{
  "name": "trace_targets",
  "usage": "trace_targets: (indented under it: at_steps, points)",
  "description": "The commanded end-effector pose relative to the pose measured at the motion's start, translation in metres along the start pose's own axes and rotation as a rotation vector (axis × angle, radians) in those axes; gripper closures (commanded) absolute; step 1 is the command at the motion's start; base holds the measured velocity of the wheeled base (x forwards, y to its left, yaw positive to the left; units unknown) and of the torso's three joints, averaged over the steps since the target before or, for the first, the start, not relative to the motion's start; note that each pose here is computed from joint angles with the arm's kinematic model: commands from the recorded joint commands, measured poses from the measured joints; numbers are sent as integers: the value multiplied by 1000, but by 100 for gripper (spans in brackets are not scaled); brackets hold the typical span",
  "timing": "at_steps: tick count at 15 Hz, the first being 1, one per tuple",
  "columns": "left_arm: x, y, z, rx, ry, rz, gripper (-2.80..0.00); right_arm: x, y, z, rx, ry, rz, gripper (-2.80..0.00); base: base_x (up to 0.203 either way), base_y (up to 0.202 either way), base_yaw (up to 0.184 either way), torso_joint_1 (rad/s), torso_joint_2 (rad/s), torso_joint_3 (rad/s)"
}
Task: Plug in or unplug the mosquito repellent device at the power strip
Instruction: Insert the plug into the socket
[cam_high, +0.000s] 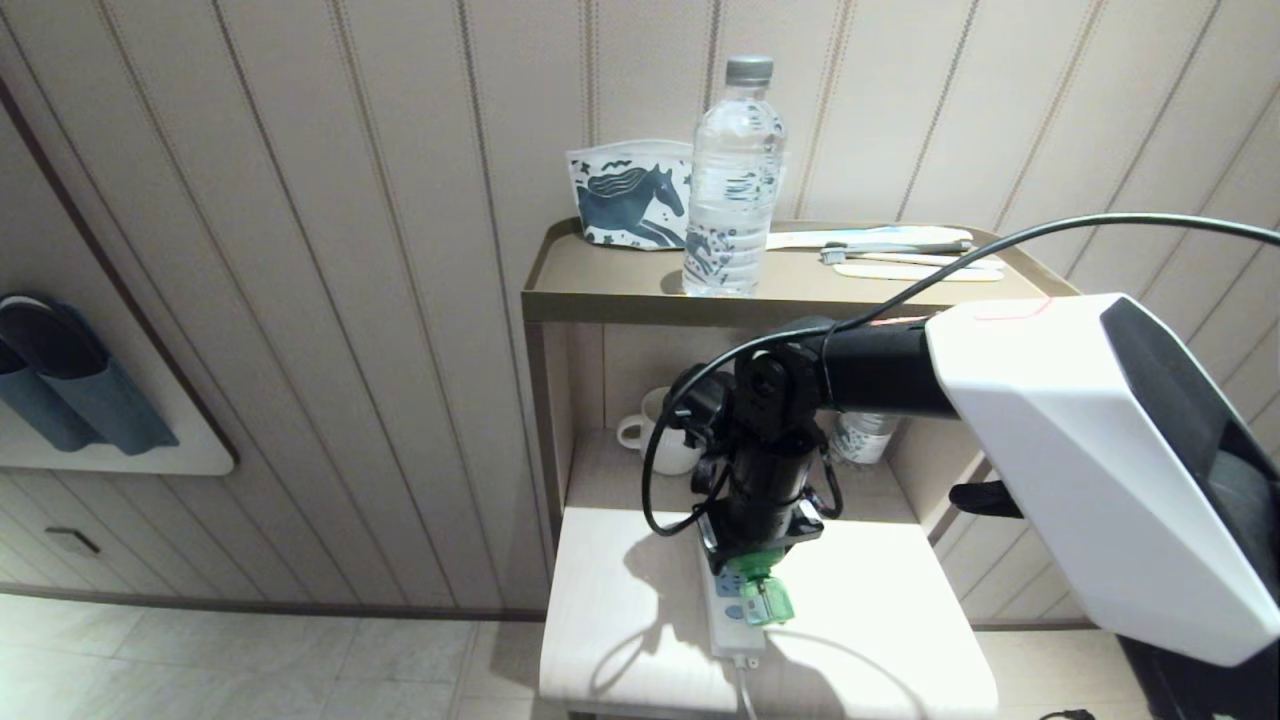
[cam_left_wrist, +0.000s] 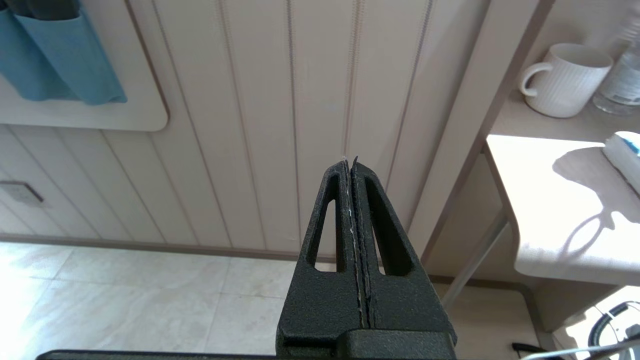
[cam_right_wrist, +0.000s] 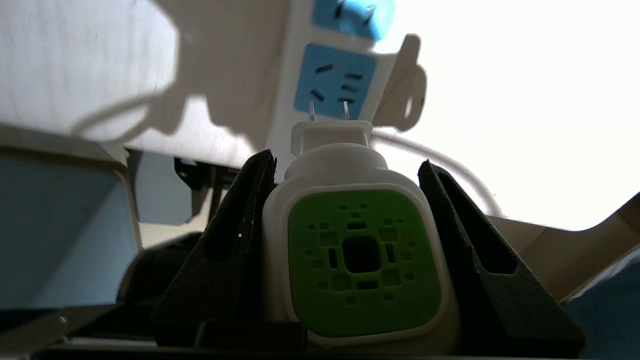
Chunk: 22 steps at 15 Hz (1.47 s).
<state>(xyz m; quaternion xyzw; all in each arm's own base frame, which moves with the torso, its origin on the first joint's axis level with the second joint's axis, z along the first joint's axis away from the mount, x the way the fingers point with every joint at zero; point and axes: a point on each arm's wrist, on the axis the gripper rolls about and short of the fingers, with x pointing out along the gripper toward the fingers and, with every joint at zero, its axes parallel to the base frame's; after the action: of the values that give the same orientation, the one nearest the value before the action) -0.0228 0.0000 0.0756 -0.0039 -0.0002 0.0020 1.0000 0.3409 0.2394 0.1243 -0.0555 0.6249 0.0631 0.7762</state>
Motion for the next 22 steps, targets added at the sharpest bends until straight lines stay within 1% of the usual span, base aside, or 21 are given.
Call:
trace_targets:
  at_steps: [1, 2, 4, 15, 19, 22]
  points:
    - [0, 0, 0, -1, 2, 1, 0, 3, -5, 2, 42, 12, -11, 0, 0, 0, 0, 0, 0, 0]
    - [0, 0, 0, -1, 1, 1, 0, 4, -6, 2, 62, 13, -13, 0, 0, 0, 0, 0, 0, 0]
    - [0, 0, 0, -1, 2, 1, 0, 1, -9, 3, 75, 7, -11, 0, 0, 0, 0, 0, 0, 0]
    - [0, 0, 0, 0, 2, 1, 0, -1, -5, -2, 55, 26, -17, 0, 0, 0, 0, 0, 0, 0]
    - [0, 0, 0, 0, 2, 1, 0, 0, -5, -3, 56, 40, -24, 0, 174, 0, 7, 2, 4, 2]
    - [0, 0, 0, 0, 0, 1, 0, 0, -2, -6, 48, 56, -29, 0, 31, 0, 2, 5, 2, 2]
